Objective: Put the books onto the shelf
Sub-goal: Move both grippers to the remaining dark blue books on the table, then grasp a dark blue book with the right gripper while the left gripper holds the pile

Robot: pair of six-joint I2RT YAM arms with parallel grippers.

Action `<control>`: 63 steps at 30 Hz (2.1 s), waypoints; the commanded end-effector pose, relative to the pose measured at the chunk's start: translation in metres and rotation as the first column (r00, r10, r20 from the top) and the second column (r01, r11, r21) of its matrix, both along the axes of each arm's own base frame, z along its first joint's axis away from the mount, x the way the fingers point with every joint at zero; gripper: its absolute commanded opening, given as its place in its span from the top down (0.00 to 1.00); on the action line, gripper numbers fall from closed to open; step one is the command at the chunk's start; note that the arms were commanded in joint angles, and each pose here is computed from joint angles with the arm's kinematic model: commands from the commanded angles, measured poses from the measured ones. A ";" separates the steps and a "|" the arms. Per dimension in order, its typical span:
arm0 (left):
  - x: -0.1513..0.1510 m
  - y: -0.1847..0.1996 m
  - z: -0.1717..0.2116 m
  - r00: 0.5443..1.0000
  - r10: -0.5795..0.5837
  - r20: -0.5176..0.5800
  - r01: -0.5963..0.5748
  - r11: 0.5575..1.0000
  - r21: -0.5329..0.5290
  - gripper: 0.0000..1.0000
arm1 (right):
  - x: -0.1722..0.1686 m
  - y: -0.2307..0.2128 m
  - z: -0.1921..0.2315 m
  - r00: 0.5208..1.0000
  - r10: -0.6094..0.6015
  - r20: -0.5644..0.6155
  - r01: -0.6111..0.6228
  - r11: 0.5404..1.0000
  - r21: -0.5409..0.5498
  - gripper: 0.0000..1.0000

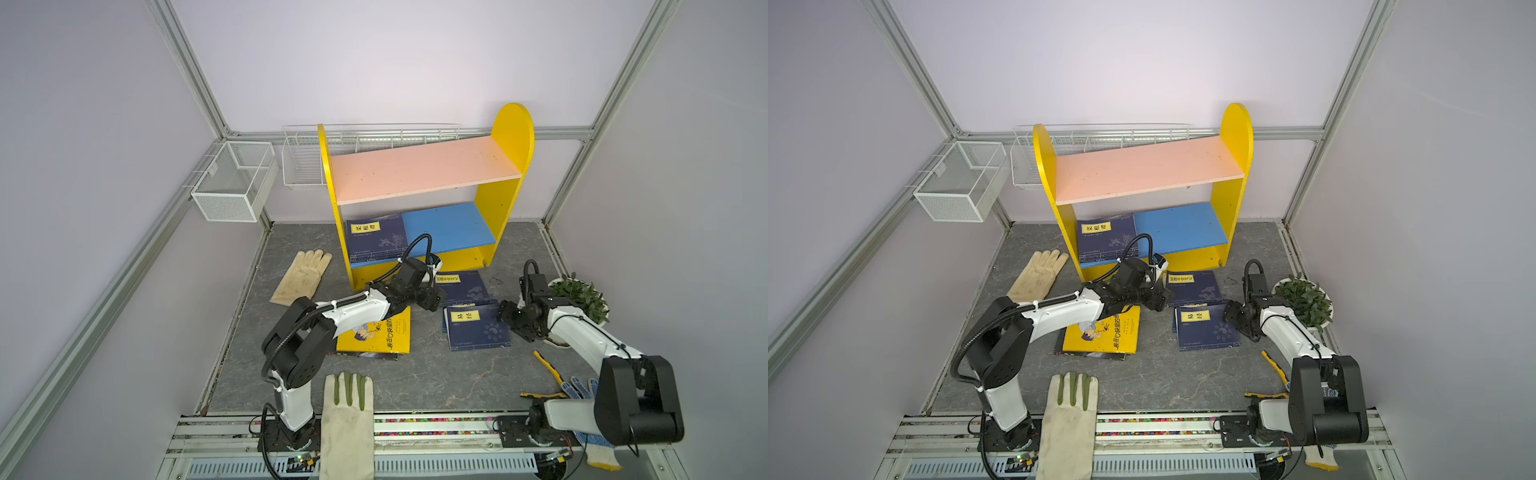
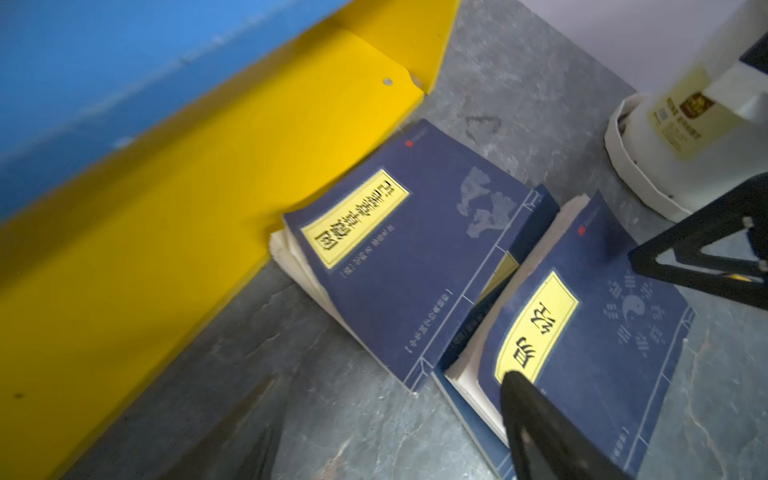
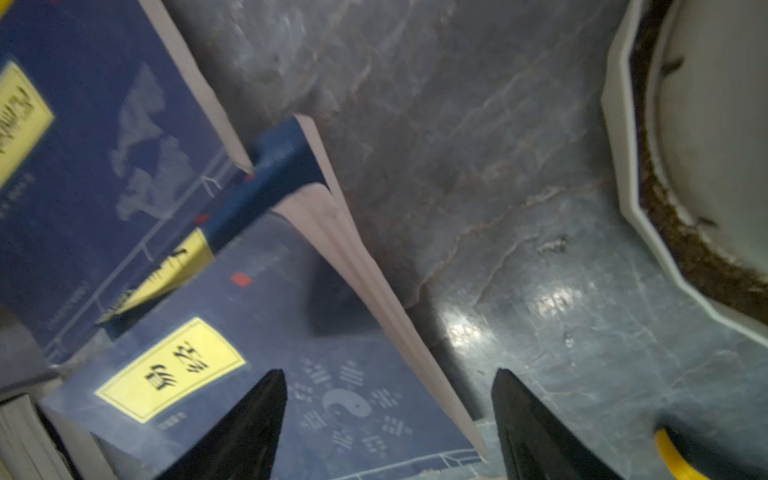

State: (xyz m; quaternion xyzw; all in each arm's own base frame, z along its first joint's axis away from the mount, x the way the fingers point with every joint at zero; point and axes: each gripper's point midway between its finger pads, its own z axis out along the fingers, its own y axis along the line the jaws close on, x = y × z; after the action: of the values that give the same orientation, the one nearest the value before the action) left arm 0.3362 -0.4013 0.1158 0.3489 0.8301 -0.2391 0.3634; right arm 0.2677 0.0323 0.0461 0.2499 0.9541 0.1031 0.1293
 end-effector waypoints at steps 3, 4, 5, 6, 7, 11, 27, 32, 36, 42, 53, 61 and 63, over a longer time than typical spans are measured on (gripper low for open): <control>-0.014 -0.021 -0.020 0.987 -0.137 -0.080 0.142 0.989 0.047 0.20 | -0.025 0.013 -0.012 0.990 0.114 -0.077 -0.107 0.990 0.093 0.22; -0.015 -0.022 -0.025 0.985 -0.147 -0.095 0.153 0.987 0.058 0.21 | -0.024 0.017 -0.013 0.989 0.129 -0.073 -0.121 0.987 0.110 0.22; -0.016 -0.023 -0.031 0.981 -0.156 -0.115 0.165 0.984 0.065 0.21 | -0.024 0.019 -0.014 0.987 0.143 -0.072 -0.134 0.983 0.123 0.23; -0.019 -0.024 -0.037 0.977 -0.164 -0.136 0.175 0.982 0.072 0.22 | -0.022 0.020 -0.013 0.986 0.151 -0.069 -0.141 0.982 0.128 0.24; -0.022 -0.025 -0.043 0.972 -0.169 -0.161 0.184 0.980 0.079 0.23 | -0.021 0.022 -0.014 0.985 0.159 -0.067 -0.149 0.980 0.135 0.24; -0.024 -0.024 -0.059 0.964 -0.175 -0.202 0.203 0.971 0.126 0.30 | -0.012 0.028 -0.010 0.983 0.181 -0.041 -0.172 0.972 0.162 0.27; -0.027 -0.021 -0.089 0.943 -0.177 -0.283 0.238 0.951 0.197 0.63 | 0.034 0.067 0.036 0.953 0.239 0.185 -0.289 0.900 0.327 0.36; -0.028 -0.016 -0.092 0.940 -0.162 -0.301 0.237 0.944 0.231 0.65 | 0.025 0.047 0.021 0.976 0.199 0.093 -0.216 0.947 0.237 0.34; -0.029 -0.015 -0.094 0.938 -0.165 -0.306 0.243 0.941 0.236 0.65 | 0.001 0.041 0.000 0.977 0.213 -0.021 -0.203 0.954 0.220 0.34; -0.031 -0.011 -0.097 0.936 -0.170 -0.308 0.252 0.935 0.250 0.66 | -0.029 0.037 -0.017 0.969 0.219 -0.113 -0.192 0.959 0.210 0.33; -0.034 -0.003 -0.106 0.927 -0.174 -0.333 0.269 0.926 0.264 0.71 | -0.009 0.061 -0.009 0.973 0.229 -0.001 -0.214 0.912 0.350 0.35; -0.038 -0.010 -0.108 0.907 -0.209 -0.365 0.309 0.921 0.239 0.72 | 0.014 0.077 0.025 0.957 0.231 0.178 -0.286 0.862 0.419 0.39; -0.039 -0.012 -0.108 0.903 -0.215 -0.371 0.315 0.920 0.235 0.72 | 0.020 0.081 0.031 0.949 0.232 0.212 -0.304 0.850 0.431 0.40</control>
State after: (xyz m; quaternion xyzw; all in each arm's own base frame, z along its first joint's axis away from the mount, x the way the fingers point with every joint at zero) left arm 0.3174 -0.4184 0.0383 0.4431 0.8492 -0.2239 0.1800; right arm 0.2667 0.0956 0.0502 0.1632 0.9378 0.2975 0.0735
